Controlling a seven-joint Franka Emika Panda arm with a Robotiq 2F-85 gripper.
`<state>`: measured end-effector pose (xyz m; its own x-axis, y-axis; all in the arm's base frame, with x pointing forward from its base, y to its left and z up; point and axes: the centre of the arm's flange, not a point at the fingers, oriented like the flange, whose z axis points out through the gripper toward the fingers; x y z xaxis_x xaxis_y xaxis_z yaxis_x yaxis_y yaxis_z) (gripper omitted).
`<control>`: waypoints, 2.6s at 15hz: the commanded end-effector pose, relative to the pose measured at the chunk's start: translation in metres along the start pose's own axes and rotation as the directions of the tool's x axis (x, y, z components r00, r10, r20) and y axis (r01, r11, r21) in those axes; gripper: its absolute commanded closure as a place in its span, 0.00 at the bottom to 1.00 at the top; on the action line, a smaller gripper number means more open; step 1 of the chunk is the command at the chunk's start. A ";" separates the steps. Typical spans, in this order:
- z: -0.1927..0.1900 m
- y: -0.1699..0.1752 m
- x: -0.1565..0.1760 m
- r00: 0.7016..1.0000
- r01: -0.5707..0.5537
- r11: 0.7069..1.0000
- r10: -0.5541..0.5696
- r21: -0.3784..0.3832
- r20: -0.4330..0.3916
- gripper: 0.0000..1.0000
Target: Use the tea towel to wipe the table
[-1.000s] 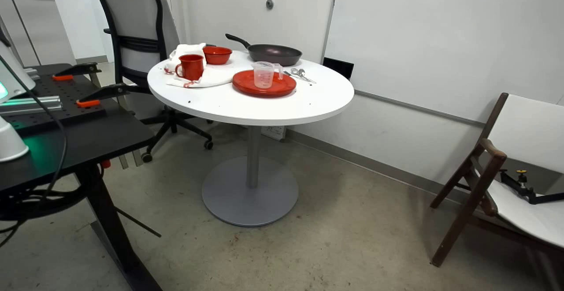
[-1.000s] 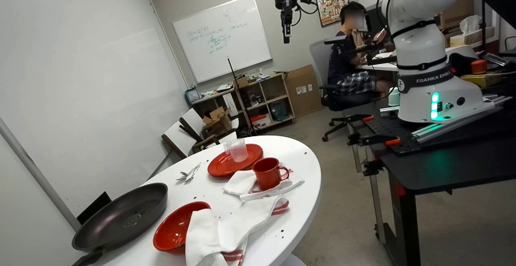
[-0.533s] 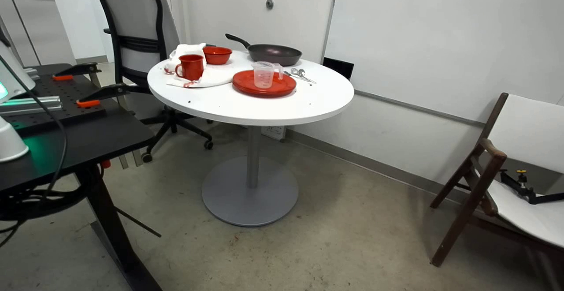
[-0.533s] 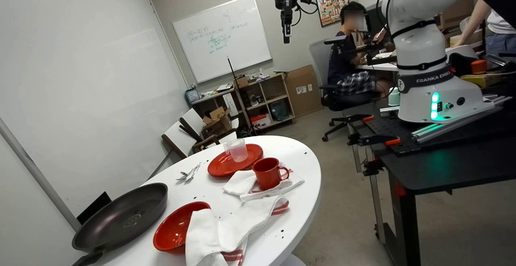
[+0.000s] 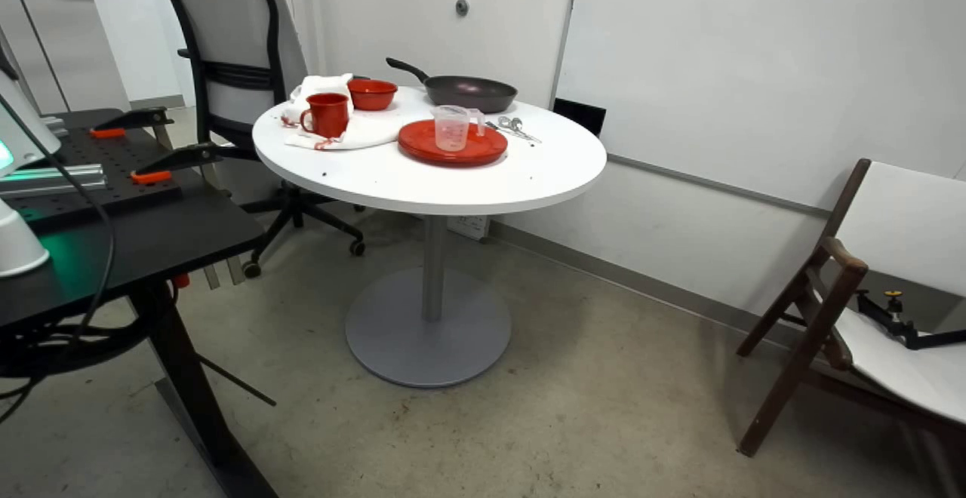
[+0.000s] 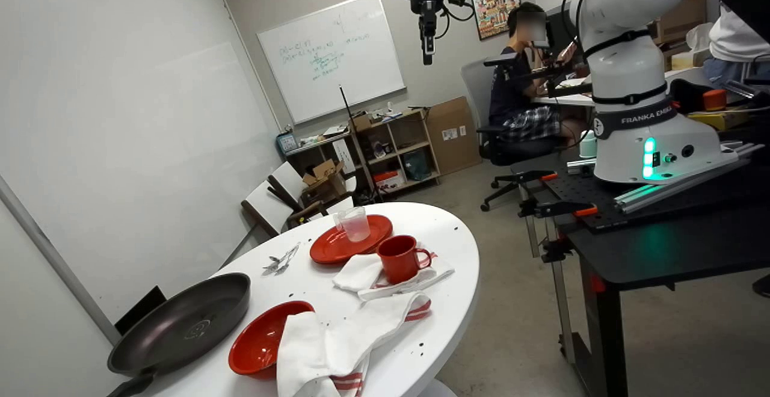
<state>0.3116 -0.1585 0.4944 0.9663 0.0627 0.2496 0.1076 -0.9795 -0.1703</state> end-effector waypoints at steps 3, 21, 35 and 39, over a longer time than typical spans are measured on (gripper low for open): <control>0.000 0.000 0.000 1.000 0.000 1.000 0.000 0.000 0.000 0.00; 0.000 0.000 0.000 1.000 0.000 1.000 0.000 0.000 0.000 0.00; 0.050 -0.083 0.055 0.956 0.293 0.954 -0.293 0.067 -0.006 0.00; 0.065 -0.119 0.080 0.904 0.426 0.904 -0.424 0.026 -0.054 0.00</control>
<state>0.3659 -0.0443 0.4745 0.8673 0.3869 0.3131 0.4391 -0.8910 -0.1154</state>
